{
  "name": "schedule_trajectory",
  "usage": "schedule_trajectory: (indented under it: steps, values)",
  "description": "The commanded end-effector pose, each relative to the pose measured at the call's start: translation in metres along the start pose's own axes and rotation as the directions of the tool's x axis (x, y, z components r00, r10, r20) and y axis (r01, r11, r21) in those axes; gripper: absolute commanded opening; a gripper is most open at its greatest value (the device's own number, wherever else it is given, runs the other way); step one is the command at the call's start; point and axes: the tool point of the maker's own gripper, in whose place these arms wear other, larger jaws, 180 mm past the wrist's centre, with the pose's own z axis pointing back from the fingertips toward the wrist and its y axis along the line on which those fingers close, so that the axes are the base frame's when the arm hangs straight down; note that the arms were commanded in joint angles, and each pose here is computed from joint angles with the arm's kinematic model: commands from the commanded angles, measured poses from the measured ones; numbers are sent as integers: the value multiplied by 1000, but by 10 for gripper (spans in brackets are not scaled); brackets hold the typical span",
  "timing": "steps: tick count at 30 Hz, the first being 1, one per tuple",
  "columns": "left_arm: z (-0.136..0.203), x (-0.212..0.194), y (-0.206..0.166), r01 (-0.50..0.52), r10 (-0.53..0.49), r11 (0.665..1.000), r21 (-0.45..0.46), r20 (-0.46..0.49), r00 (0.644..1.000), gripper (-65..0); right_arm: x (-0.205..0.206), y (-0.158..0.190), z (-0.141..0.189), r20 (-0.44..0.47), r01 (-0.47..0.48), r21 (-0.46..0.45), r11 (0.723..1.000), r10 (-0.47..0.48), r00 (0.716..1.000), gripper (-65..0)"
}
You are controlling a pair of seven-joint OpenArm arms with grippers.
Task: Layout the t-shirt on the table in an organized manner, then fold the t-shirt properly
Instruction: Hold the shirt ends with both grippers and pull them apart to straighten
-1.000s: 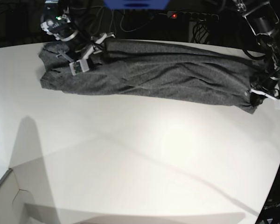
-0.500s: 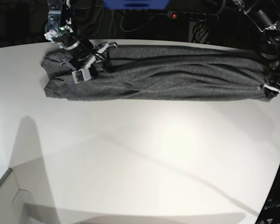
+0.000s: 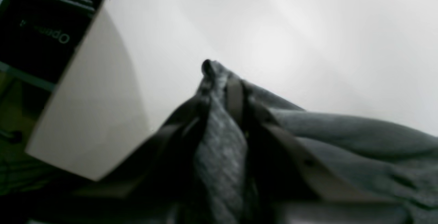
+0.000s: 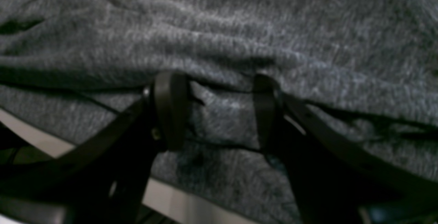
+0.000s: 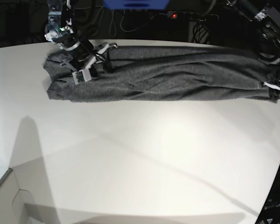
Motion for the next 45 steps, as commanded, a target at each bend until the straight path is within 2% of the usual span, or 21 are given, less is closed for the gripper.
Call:
schedule_trajectory:
  steps: [1,10,16,25,27,30,34,38,42,45]
  values:
    - [4,21,3,16,-16,1000,8,67,998,-649,7,1,1,23,-5,4,1000,5,1000,-331]
    - [-15,-6,22,-41,41,999,1,-21,999,-649,3,1,3,16,-3,4,1000,2,1000,-331]
    - [-34,-19,28,-110,110,994,-15,-7,994,-649,4,1,3,15,-3,4,1000,3,1000,-331]
    - [-56,-44,38,-165,162,986,-29,-80,984,-647,1,2,4,8,-2,4,1000,2,1000,-334]
    - [-59,-42,38,-177,174,984,-31,-79,982,-618,0,2,5,8,-1,4,1000,1,1000,-334]
    - [-58,-39,41,-173,170,984,-30,-74,983,-521,0,2,5,8,-1,4,1000,1,1000,-334]
    - [-58,-36,41,-173,171,984,-31,-73,983,-355,0,2,5,8,-1,4,1000,1,1000,-335]
    - [-50,-21,42,-137,136,990,-24,-32,990,-248,0,2,5,8,-1,4,1000,1,1000,-335]
    - [-32,-22,47,-81,81,997,-2,-22,996,-196,1,2,5,11,-2,4,1000,2,1000,-335]
    - [-21,-32,50,-99,99,995,-16,-27,995,-188,3,2,4,14,-3,3,1000,3,1000,-335]
